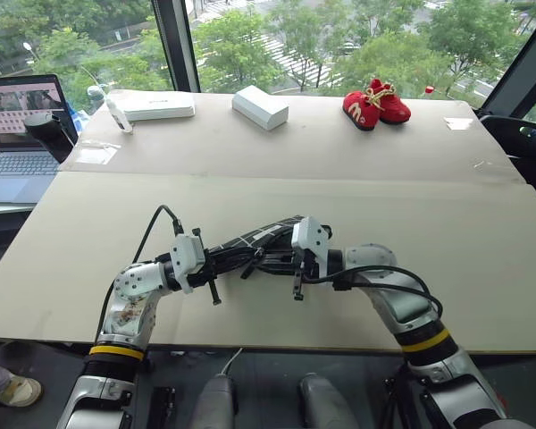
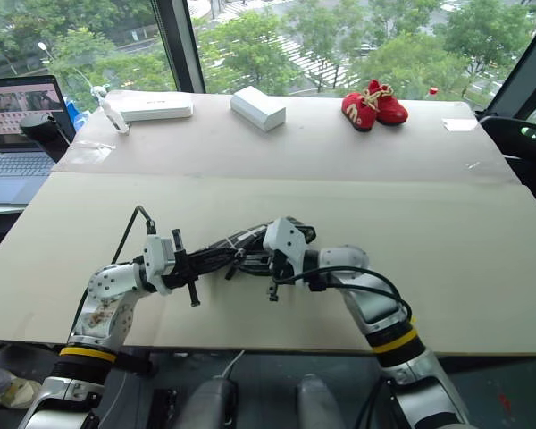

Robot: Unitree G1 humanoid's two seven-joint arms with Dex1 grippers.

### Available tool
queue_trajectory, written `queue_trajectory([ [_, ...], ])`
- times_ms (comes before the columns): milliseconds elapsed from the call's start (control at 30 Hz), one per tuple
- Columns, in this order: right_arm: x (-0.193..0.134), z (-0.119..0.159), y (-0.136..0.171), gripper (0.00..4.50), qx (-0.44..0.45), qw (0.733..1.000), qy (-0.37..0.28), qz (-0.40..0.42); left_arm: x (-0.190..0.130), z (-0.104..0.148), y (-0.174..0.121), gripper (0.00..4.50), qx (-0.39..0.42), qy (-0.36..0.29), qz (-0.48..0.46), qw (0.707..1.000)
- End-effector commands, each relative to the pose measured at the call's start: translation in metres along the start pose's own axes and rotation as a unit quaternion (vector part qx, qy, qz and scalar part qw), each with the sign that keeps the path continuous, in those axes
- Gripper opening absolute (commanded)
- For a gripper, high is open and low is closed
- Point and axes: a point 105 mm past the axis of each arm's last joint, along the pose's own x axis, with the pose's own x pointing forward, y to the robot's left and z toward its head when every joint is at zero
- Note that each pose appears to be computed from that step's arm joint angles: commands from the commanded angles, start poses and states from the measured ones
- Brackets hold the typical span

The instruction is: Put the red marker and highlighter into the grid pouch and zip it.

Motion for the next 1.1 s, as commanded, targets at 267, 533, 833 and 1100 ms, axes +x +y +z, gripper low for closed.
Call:
queue_trajectory([
  [267,-0.032,-0.011,-0.008,0.03,-0.016,0.998,0.047,-0.032,-0.001,0.003,0.005,0.0,0.022,-0.009,0.006,1.0],
  [533,-0.121,-0.026,-0.054,0.03,-0.038,0.977,0.14,-0.157,-0.004,0.001,0.004,0.0,0.02,-0.007,0.006,1.0],
  [833,-0.138,-0.022,-0.063,0.03,-0.036,0.975,0.118,-0.187,-0.004,0.0,0.004,0.0,0.019,-0.009,0.004,1.0],
  [1100,-0.111,-0.028,-0.034,2.26,0.051,0.989,0.084,-0.109,0.0,0.002,0.006,0.0,0.022,-0.014,0.0,1.0],
])
